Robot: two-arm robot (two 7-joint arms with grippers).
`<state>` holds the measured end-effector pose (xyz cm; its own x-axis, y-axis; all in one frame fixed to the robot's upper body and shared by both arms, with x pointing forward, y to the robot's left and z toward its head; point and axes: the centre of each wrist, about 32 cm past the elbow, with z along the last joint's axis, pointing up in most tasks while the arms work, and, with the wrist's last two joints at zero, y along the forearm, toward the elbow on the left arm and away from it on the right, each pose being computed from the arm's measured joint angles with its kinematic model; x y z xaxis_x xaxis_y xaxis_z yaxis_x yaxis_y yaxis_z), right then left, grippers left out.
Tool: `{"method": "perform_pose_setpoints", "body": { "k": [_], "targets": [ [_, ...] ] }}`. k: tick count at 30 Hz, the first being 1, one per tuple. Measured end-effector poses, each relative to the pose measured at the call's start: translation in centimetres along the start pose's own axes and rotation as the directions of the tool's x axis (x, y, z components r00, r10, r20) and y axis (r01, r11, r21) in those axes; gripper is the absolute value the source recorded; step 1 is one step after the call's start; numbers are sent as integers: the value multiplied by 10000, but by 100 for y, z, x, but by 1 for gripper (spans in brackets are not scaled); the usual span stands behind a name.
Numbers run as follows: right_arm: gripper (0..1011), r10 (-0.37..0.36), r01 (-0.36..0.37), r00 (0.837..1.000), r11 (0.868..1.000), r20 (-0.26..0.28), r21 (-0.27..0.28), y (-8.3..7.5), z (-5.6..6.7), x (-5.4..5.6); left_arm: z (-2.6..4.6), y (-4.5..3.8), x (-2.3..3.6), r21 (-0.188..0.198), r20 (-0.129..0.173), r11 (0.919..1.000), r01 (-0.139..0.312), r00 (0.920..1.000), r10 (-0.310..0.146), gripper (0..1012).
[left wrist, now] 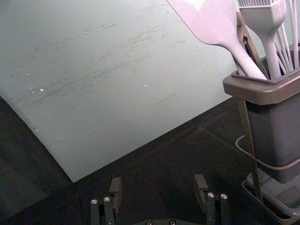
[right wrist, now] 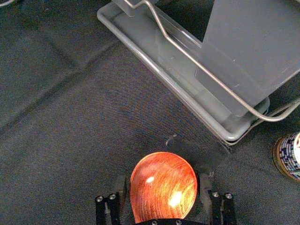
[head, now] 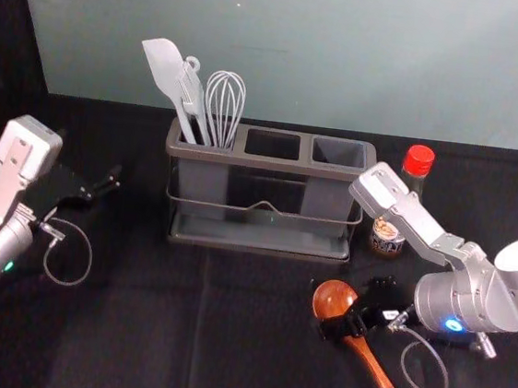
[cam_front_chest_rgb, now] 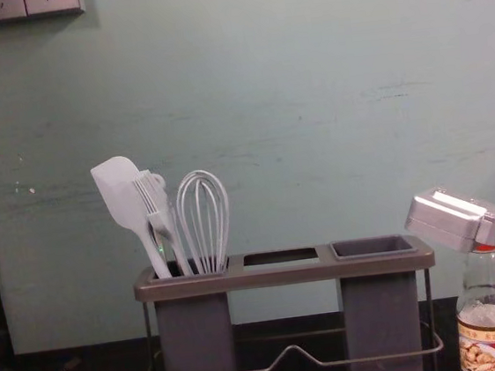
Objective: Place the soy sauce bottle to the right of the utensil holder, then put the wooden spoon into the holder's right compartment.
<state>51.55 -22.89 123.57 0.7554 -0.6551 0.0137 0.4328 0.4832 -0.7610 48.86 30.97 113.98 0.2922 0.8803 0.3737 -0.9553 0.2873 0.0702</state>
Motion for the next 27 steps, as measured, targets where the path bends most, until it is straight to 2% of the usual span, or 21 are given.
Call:
{"method": "perform_pose_setpoints", "body": {
  "k": [1,4,5,8,24,27],
  "targets": [
    [954,0,0,10000,10000,2,1,0,1,0,0,0,0,0,0,10000,1,10000,-1,1005],
    [915,1,-1,10000,10000,4,0,-1,1,-1,0,0,0,1,0,10000,0,10000,0,1005],
    [868,1,-1,10000,10000,5,2,-1,2,-1,0,0,0,0,0,10000,1,10000,-1,1005],
    [841,0,0,10000,10000,6,5,-2,2,-1,0,0,0,0,0,10000,0,10000,0,1005],
    [840,-4,4,10000,10000,4,8,-3,2,-1,0,0,0,1,0,10000,1,10000,-1,1005],
    [840,-41,37,9999,9996,115,288,-31,-18,-21,0,0,0,0,0,10000,0,10000,0,1005]
  ]
}}
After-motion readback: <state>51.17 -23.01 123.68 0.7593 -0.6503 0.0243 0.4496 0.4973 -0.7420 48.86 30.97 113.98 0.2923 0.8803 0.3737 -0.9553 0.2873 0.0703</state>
